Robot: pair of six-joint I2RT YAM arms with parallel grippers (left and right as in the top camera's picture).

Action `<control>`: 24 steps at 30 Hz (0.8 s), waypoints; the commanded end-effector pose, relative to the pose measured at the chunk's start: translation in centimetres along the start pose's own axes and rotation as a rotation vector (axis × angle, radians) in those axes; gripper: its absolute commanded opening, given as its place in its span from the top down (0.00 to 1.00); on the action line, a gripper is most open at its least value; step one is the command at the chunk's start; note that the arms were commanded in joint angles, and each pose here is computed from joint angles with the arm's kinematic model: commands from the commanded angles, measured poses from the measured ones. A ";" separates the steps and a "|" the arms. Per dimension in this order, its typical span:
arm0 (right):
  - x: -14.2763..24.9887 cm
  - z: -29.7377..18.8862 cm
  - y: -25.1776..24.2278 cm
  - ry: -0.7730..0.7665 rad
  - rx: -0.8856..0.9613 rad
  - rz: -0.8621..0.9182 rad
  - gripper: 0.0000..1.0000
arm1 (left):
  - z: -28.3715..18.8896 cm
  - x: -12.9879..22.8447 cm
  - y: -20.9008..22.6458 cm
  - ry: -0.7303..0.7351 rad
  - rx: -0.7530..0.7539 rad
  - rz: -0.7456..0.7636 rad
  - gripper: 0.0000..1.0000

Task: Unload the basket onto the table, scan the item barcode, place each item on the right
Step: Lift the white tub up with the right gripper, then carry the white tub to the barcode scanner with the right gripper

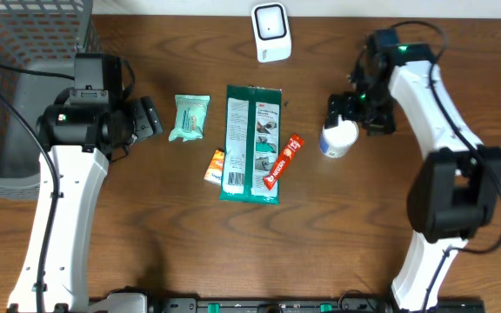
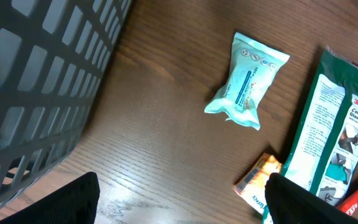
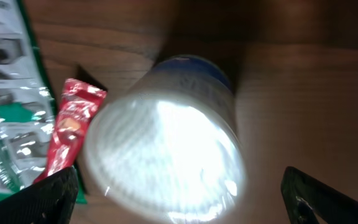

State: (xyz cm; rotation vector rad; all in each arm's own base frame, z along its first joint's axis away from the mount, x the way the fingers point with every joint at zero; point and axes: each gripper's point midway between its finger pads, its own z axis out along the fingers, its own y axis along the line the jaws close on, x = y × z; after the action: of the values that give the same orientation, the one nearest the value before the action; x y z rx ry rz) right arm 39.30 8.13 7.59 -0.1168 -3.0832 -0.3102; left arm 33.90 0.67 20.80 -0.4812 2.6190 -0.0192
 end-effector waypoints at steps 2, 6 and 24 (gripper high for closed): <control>0.2 2.2 1.4 0.046 -0.007 0.008 0.01 | 0.1 0.0 0.0 0.006 0.003 0.005 0.15; 0.1 3.0 1.8 0.044 0.026 -0.014 0.01 | 0.1 0.0 0.0 0.006 0.002 0.005 0.14; -0.4 2.2 2.0 -0.009 0.095 -0.054 0.36 | 0.1 0.0 0.0 0.006 0.002 0.005 0.15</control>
State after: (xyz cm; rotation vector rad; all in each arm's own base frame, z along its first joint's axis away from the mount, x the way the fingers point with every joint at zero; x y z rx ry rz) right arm 39.46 9.64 4.85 -0.0602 -3.0770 -0.1653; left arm 33.90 0.66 20.80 -0.4811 2.6191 -0.0197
